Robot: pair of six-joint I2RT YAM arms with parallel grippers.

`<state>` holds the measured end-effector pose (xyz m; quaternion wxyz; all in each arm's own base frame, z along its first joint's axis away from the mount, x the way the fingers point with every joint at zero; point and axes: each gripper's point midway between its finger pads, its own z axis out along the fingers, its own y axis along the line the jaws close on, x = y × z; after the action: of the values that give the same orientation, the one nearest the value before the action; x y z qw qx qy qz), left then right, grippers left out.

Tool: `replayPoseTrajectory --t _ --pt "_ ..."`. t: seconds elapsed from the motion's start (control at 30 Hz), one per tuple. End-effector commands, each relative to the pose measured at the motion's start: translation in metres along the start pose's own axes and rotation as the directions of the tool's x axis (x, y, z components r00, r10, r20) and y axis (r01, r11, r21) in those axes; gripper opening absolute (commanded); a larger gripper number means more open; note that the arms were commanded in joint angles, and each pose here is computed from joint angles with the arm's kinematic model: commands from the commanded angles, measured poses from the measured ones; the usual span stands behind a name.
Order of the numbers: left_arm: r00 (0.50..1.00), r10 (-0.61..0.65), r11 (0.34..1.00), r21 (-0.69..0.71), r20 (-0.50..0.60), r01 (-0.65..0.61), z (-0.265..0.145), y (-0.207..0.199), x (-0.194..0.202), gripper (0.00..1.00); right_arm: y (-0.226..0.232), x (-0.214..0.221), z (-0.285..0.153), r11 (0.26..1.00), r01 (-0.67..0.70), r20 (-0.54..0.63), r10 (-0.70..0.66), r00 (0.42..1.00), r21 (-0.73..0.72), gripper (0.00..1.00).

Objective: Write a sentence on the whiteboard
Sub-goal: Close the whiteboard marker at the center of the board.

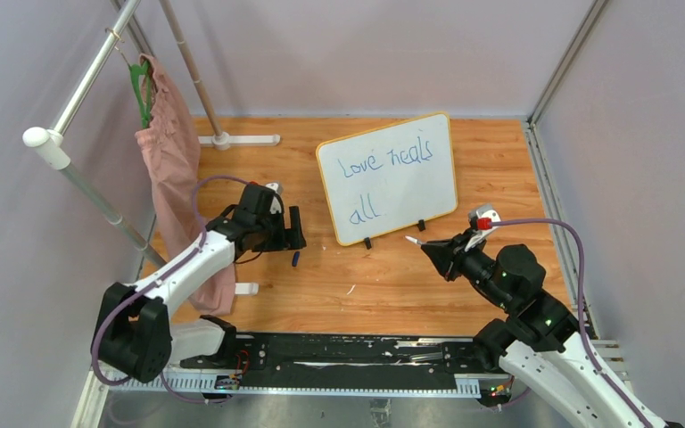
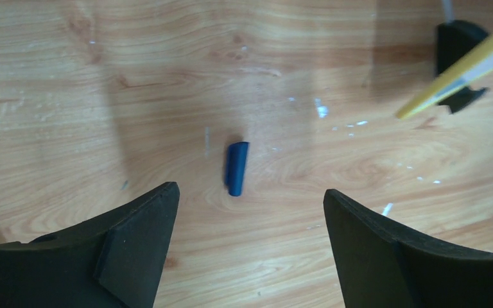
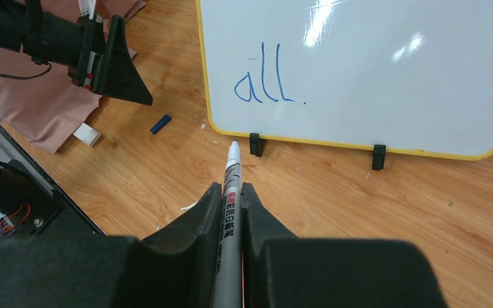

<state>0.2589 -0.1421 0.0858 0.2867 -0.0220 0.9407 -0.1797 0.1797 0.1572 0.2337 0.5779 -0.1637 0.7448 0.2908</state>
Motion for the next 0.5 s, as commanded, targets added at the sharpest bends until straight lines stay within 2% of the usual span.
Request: replayPoseTrajectory --t 0.0,0.27,0.47 --pt "0.992 0.085 0.987 -0.130 -0.089 -0.096 0.004 0.023 0.008 0.86 -0.004 0.002 0.000 1.000 0.007 -0.001 -0.007 1.000 0.013 0.00" --pt "0.932 0.265 0.940 -0.149 -0.245 -0.306 0.020 0.010 0.022 0.65 -0.003 0.002 0.002 1.000 0.006 0.005 -0.006 1.000 0.008 0.00" --pt "0.911 0.290 0.922 -0.168 -0.294 -0.348 0.033 0.014 0.024 0.57 -0.005 -0.001 0.003 1.000 0.012 0.009 -0.012 1.000 0.016 0.00"
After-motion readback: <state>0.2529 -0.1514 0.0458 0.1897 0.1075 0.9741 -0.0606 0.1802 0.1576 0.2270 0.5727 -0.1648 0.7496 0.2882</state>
